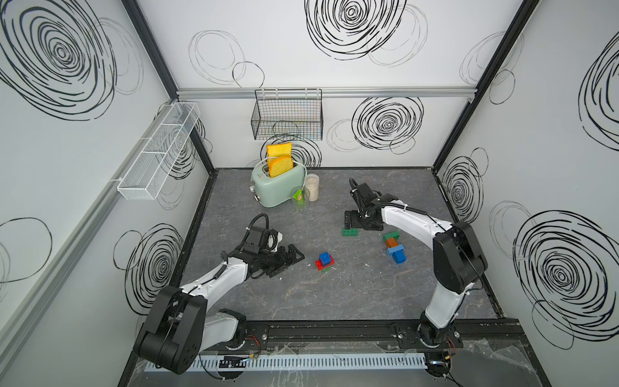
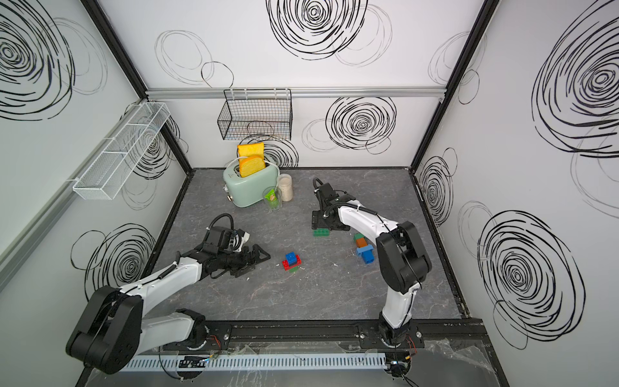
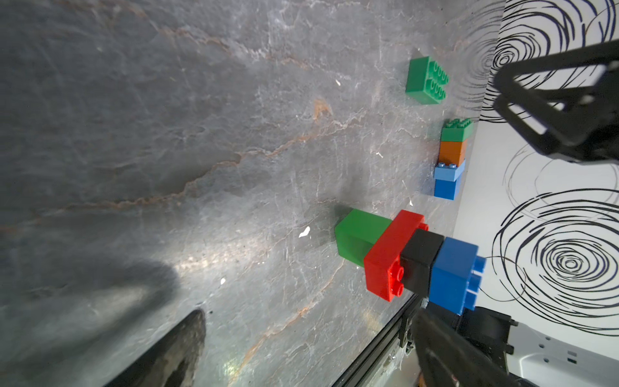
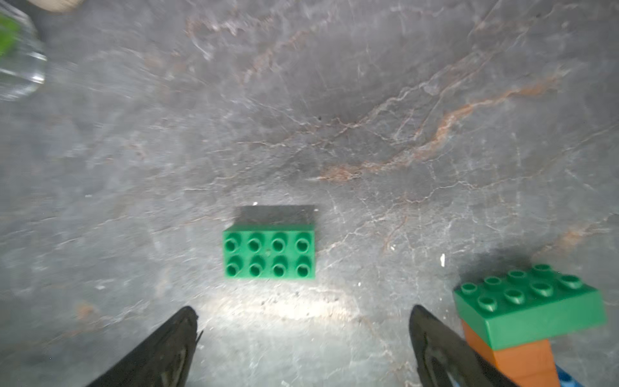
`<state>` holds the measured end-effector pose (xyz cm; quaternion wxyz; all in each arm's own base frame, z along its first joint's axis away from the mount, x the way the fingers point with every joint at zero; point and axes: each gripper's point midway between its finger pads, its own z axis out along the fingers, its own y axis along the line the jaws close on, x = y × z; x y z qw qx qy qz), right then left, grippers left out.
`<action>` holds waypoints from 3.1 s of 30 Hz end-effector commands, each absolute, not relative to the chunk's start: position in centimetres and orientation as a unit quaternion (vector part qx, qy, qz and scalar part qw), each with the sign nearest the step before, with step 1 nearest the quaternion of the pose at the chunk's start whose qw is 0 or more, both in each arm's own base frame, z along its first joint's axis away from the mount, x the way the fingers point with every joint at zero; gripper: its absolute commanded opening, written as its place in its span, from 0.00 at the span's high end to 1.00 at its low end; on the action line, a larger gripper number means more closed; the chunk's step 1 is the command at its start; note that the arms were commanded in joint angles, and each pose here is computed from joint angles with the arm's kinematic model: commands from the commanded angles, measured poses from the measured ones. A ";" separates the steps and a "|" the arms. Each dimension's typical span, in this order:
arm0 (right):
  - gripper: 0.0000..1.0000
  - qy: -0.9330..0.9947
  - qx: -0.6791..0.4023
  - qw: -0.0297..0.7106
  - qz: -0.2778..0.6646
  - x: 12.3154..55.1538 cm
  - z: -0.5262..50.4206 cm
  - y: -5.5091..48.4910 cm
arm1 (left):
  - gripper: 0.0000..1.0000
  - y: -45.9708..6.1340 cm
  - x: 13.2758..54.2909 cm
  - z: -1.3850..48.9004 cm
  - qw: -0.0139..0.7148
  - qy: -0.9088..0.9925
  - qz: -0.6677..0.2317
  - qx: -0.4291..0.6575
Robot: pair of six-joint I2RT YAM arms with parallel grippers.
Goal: Assemble the letter f with lego
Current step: Pick up the lego brick from the center of the board, then assemble the lego brick with the lego brick.
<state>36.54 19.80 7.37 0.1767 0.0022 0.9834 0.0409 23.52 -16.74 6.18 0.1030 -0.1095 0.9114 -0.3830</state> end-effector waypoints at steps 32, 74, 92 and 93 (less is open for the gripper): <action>0.40 0.976 -0.104 0.187 0.027 36.7 5.9 24.5 | 0.01 -17.9 23.8 7.0 0.111 0.890 -0.433 -0.096; 0.48 0.945 -0.280 0.108 0.127 20.0 13.1 31.3 | 0.03 -23.1 21.8 5.0 0.090 0.866 -0.478 -0.113; 0.48 0.953 -0.257 0.117 0.111 20.7 12.1 31.4 | 0.03 -22.8 21.7 4.7 0.087 0.869 -0.473 -0.115; 0.48 0.953 -0.257 0.116 0.112 20.7 12.0 31.5 | 0.03 -22.7 21.7 4.7 0.086 0.869 -0.473 -0.115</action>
